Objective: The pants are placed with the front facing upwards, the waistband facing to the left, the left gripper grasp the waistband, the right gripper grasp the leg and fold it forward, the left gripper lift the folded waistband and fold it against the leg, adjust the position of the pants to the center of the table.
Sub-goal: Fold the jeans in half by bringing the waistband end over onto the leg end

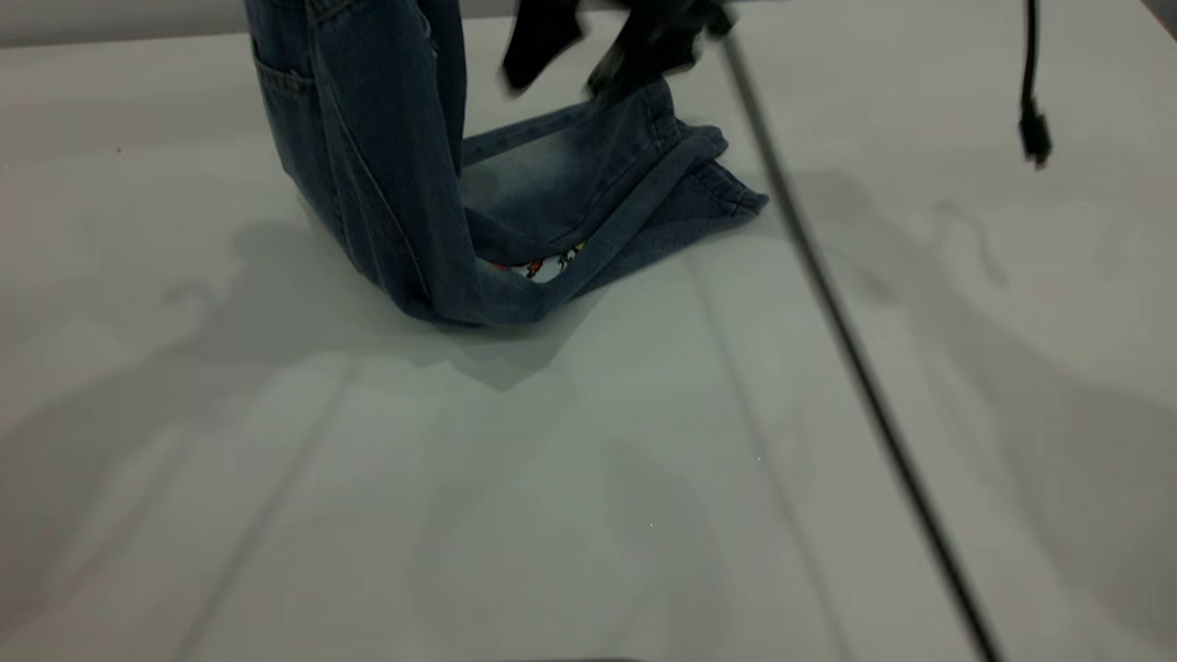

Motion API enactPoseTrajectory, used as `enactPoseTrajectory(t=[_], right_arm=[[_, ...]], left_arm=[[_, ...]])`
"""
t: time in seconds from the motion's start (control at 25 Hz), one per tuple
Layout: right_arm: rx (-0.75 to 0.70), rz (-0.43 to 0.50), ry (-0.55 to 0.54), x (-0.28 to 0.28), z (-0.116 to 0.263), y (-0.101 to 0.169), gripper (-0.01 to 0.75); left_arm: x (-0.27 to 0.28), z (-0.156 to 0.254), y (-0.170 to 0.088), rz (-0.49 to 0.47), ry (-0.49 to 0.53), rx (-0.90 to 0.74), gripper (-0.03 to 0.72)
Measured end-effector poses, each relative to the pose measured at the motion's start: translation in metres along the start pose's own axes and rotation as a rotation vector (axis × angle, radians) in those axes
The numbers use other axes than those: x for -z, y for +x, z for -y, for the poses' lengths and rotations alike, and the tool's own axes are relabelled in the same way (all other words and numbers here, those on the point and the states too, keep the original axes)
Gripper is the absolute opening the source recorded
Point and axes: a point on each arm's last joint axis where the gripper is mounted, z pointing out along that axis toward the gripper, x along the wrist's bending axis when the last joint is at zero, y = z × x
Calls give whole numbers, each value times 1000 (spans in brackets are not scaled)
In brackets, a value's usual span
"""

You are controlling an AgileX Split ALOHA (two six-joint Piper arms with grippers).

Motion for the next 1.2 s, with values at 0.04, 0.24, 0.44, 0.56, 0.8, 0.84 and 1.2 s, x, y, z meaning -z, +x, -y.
enactPoseTrajectory(t=[0.04,0.24,0.44,0.56,0.8,0.84,1.2], right_arm=[[-7,13,-24,12,-6,-8,491],[-24,43,-123,77,-28,-25,491],[16,35,-159,113,-36,-12,491],[39,31,-168,121,-38,-6,491],[58,31,-173,126,-38,-2,491],[59,32,-173,126,-38,-2,491],[85,42,-201,146,-41,6,491]], left_arm=[[-2,1,1,0,5,3,55],[-27,8,7,-12,51,20,55],[-66,9,10,-4,94,23,55],[-99,13,8,17,136,18,55],[-159,24,1,55,200,9,55],[-167,28,1,58,214,13,55],[-203,46,17,10,236,29,108]])
